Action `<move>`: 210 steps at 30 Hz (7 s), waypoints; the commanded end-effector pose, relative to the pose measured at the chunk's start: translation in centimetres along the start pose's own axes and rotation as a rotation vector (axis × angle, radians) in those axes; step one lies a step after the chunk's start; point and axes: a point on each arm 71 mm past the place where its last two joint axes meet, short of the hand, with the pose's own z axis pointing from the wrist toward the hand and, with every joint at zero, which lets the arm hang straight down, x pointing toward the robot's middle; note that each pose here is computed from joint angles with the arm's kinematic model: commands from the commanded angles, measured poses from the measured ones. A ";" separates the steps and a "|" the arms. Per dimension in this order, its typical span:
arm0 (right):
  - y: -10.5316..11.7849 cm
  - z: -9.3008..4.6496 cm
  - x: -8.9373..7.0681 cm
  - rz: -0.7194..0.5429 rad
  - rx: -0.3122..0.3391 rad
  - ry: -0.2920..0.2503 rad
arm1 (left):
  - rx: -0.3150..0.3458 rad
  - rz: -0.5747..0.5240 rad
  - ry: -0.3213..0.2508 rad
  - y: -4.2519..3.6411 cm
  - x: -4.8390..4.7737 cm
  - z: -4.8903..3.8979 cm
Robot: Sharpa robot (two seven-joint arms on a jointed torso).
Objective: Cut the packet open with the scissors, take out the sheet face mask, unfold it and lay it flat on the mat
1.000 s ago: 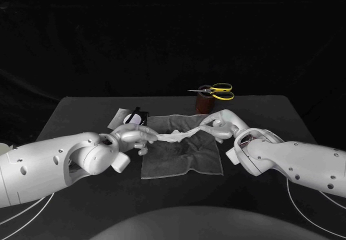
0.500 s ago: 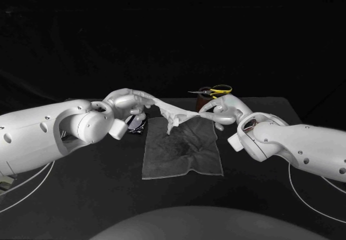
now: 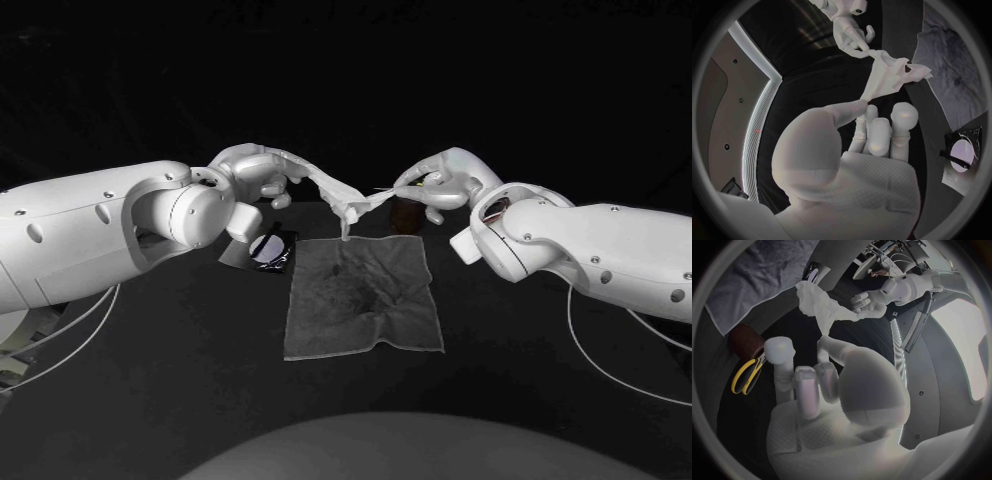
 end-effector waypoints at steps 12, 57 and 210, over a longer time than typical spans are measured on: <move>-0.4 1.1 -1.1 -0.001 0.035 -0.032 | -0.068 0.061 -0.039 1.25 -0.33 0.58; -4.3 1.3 3.1 -0.025 0.154 0.064 | -0.242 0.025 0.006 7.48 3.15 1.86; -6.6 -3.0 17.6 -0.643 -0.253 0.122 | -0.110 0.386 0.184 13.20 5.05 -3.58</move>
